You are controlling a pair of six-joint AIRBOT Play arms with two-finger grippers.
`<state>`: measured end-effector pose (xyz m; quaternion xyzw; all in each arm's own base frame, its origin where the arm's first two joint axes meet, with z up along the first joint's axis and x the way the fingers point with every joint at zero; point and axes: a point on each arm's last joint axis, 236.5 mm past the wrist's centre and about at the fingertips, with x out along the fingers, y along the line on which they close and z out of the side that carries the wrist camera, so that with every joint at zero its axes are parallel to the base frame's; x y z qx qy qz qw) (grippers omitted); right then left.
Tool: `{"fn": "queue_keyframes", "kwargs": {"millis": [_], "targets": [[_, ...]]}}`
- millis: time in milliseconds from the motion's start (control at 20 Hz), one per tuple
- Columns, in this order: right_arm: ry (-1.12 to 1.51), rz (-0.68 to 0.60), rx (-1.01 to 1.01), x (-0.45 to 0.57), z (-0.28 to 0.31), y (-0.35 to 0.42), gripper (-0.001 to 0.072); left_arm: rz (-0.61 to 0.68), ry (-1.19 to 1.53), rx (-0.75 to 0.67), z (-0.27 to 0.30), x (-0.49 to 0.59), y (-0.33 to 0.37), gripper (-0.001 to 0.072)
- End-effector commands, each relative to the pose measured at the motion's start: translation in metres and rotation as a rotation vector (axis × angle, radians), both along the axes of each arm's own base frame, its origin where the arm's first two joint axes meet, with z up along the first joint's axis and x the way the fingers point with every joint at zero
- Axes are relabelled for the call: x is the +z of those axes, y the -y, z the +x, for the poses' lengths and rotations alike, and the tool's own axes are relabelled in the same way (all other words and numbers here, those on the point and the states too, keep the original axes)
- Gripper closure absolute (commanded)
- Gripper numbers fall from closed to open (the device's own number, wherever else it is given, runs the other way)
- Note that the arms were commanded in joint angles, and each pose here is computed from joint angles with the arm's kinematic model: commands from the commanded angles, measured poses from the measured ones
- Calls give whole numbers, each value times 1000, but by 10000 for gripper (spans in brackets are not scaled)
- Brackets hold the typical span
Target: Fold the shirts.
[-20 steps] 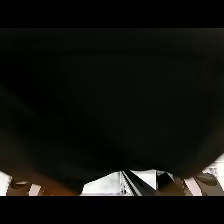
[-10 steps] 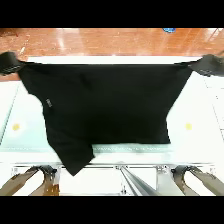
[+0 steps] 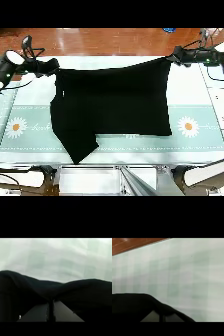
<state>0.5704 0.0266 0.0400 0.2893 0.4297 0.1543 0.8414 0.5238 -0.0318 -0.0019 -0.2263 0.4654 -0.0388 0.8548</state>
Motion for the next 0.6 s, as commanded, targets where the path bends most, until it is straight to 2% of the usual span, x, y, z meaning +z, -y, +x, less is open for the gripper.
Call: {"fn": "queue_keyframes", "kwargs": {"millis": [0,100,300,400,550], "targets": [[-61,54,-6,-22,12,2,689,-20,-44,28,3,-22,0,685],[-113,64,42,-22,-7,7,689,-39,-123,5,-13,-21,-9,685],[-361,-44,214,-55,-81,23,689,-42,-354,-222,-80,-38,1,685],[-467,-38,252,-78,-108,18,689,-33,-476,-297,-117,-59,9,685],[-570,-7,267,-105,-136,12,689,-13,-563,-310,-143,-81,7,685]]}}
